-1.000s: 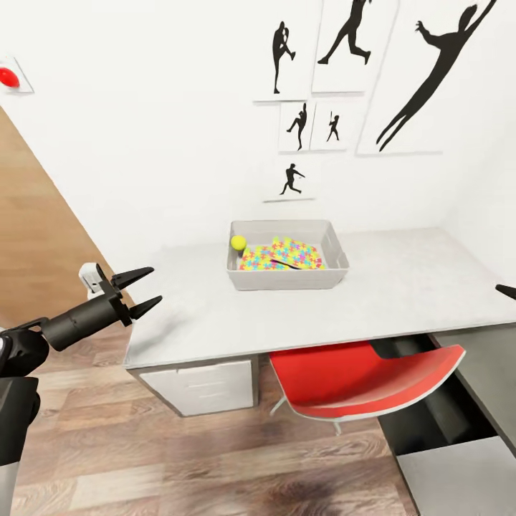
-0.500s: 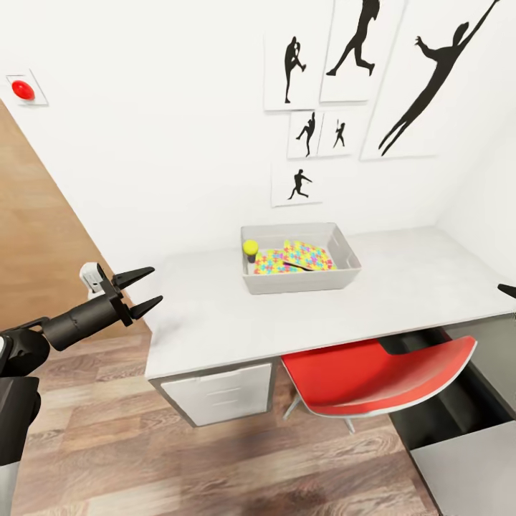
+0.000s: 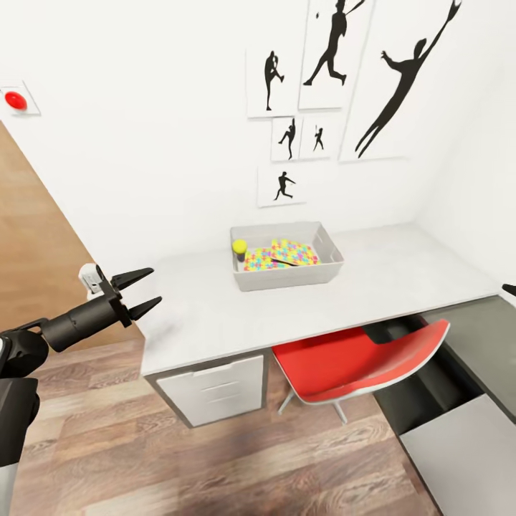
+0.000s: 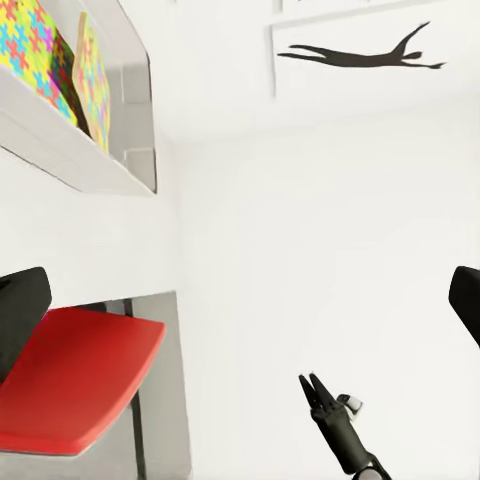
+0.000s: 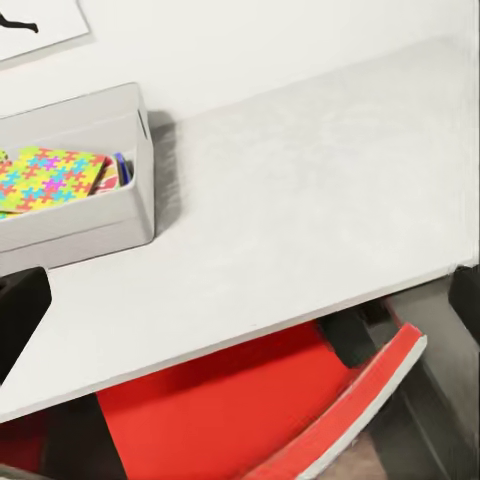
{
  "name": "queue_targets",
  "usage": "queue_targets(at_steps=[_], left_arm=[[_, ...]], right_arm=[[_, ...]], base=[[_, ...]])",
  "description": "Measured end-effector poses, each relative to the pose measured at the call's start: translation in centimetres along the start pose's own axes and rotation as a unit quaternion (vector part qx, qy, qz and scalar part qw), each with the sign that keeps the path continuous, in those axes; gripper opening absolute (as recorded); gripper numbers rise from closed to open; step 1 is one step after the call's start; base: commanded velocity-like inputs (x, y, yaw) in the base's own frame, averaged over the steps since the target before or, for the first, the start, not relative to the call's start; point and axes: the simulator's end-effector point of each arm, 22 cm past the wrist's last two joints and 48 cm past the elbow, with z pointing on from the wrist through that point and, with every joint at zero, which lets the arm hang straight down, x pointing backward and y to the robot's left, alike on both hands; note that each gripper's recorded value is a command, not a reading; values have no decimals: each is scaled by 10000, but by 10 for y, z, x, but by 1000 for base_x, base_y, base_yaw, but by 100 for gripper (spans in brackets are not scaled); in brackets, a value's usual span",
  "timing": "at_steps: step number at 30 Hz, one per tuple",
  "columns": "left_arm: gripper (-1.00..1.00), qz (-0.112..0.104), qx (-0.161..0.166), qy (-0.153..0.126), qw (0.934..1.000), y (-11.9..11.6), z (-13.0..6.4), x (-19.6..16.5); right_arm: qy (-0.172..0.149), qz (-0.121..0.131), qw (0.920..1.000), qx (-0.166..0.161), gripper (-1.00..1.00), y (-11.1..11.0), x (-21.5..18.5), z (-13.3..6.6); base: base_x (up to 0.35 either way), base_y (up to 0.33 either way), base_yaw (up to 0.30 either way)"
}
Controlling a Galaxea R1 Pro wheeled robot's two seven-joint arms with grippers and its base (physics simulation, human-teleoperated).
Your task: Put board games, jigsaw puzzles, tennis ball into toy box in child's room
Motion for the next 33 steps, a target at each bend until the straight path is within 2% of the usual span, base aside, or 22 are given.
queue_targets(at_steps=[9,12,13,14,19,21,23,24,25,26,27,28,30,33], left_arm=[[100,81,-19,-27,10000,-6,-6,-3],[100,105,-40,-34,9999,-7,-7,-3],[100,112,-55,-34,9999,-7,-8,-3],[100,108,-135,-34,9998,-1,-10,-1],[100,-24,-546,-89,9985,33,-28,10],[100,-121,-726,-196,9971,49,-45,12],[100,-272,-979,-320,9943,72,-70,16],[100,-364,-1126,-386,9922,85,-84,19],[100,-521,-1462,-518,9865,110,-114,26],[100,-627,-1642,-579,9827,124,-132,32],[100,-749,-2099,-633,9728,153,-161,47],[100,-864,-3044,-595,9467,206,-208,82],[100,-931,-3755,-499,9208,245,-237,120],[100,-955,-4710,-345,8763,292,-276,178]], right_arm=[[-40,-14,10000,87,100,-2,-5,-5],[66,-18,9999,159,100,-4,1,-4],[182,-7,9996,222,100,-5,7,-2],[499,8,9980,379,100,-7,26,4],[1077,-113,9920,647,100,-5,82,17],[1328,-94,9887,689,100,-1,111,19],[1553,-56,9853,717,100,2,139,18],[1770,-15,9813,755,100,5,165,16],[1891,17,9789,770,100,7,180,15],[2014,43,9763,797,100,9,195,12],[2322,108,9688,859,100,12,231,7],[3089,107,9467,904,100,25,308,-2],[3704,-16,9250,847,100,42,370,-12],[4271,-438,9001,739,100,56,434,-24]], base=[[-316,18,-117],[-326,77,-115],[-328,104,-115],[-328,110,-115],[-241,77,-115],[-113,35,-115],[-66,20,-115],[-41,13,-115],[-33,10,-116],[-21,6,-117],[-11,3,-119],[-9,3,-120],[-6,2,-121],[-3,1,-121]])
